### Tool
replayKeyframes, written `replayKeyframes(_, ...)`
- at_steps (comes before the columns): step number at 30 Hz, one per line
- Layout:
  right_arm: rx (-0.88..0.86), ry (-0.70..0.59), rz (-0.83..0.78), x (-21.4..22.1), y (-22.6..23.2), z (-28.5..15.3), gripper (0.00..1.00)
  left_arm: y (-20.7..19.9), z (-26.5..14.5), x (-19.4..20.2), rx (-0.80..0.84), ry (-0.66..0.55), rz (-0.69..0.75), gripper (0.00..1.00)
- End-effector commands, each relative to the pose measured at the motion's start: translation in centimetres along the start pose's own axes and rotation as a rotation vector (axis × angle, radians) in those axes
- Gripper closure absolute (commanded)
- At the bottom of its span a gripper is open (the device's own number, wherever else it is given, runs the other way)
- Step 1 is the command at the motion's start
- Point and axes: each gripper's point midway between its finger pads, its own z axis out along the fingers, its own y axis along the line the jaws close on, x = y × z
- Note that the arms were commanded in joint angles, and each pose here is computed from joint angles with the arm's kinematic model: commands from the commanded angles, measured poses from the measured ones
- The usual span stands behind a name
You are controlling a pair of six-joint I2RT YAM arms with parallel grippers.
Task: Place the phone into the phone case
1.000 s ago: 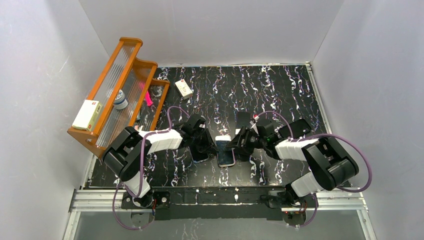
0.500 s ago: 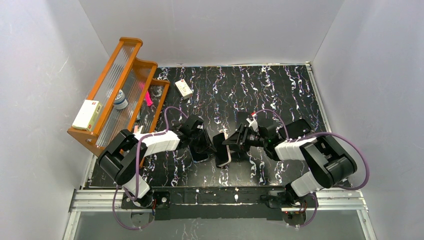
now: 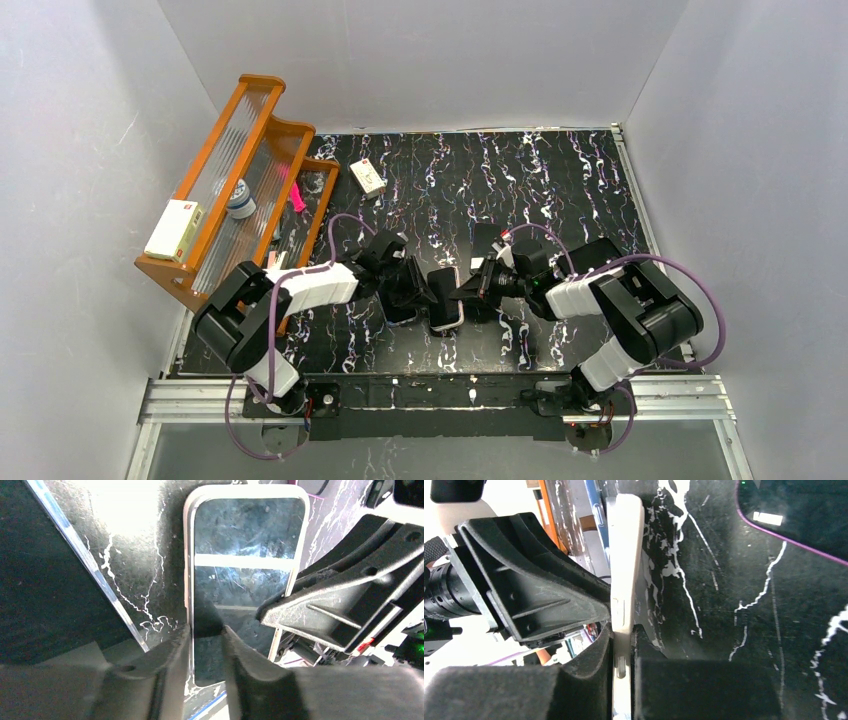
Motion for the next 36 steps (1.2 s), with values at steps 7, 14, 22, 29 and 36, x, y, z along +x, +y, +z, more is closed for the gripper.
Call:
replayKeyframes(7,-0.194,-0.013,-0.135,-0.9,6.9,-1.9,0.99,-6.2,-9.7,-4.4,0.119,-0.145,0.132,0.32)
replayKeyframes(14,-0.39,-0.06,-0.224,-0.4,12.7,-5.4,0.99,-11.0,-16.6,-5.5,0.327,-0.222,0.222,0.02)
replayKeyframes(22,-0.667,-0.063,-0.264,1.2,18.5,-9.8,0.99,-13.8,-19.5,-4.5,0.507,-0.255,0.317,0.02)
replayKeyframes(29,-0.774,-0.027,-0.337,2.4,21.4,-12.1,0.99,-14.8,-19.9,-4.7,0.596,-0.289,0.278,0.06)
replayKeyframes(36,-0.772,-0.019,-0.363,2.6,22.1,-12.6,0.99,-16.3,-20.2,-4.2,0.774,-0.255,0.2,0.17)
